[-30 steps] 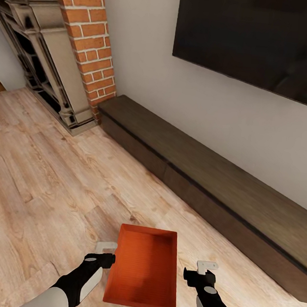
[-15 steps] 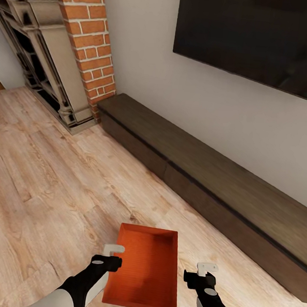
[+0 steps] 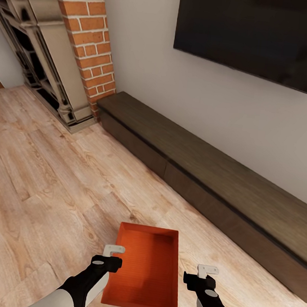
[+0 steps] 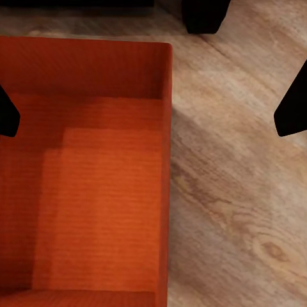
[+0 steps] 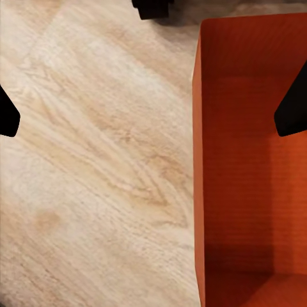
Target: Move the two storage containers from the living room to the garage. In the garage, place one container on the floor and stack the other container on top of it (either order is fine).
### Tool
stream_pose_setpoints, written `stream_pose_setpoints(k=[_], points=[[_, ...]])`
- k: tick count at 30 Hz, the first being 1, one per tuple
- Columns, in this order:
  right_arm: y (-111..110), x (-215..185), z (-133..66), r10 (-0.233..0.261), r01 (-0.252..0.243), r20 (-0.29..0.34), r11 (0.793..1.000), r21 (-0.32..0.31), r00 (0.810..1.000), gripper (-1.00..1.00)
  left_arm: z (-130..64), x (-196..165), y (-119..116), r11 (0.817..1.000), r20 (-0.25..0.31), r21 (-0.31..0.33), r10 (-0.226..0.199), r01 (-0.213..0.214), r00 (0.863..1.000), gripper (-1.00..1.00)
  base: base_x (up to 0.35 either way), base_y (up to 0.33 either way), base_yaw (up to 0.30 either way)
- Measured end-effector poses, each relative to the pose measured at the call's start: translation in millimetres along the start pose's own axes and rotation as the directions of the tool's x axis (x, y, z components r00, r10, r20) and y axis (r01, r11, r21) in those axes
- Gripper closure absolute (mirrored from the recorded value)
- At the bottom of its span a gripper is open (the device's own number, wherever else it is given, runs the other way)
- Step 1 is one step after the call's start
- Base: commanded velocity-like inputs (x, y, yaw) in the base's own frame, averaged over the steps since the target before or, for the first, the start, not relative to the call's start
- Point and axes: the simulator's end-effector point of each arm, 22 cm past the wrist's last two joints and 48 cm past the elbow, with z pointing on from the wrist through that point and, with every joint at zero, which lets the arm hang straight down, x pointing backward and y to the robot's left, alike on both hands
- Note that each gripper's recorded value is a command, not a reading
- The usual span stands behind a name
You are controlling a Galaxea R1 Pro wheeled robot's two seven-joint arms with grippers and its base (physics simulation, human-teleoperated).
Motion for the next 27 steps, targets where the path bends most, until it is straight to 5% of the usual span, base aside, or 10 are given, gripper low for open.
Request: stream_pose_setpoints(k=[27], points=[[3.7,18.4,42.0,-0.001,0.001,0.005,1.0,0.003,1.0,-1.0,43.8,15.3,-1.9,1.0,0.0,0.001,0.0,0.0,1.0,-1.0,0.0,0.0,0.0]])
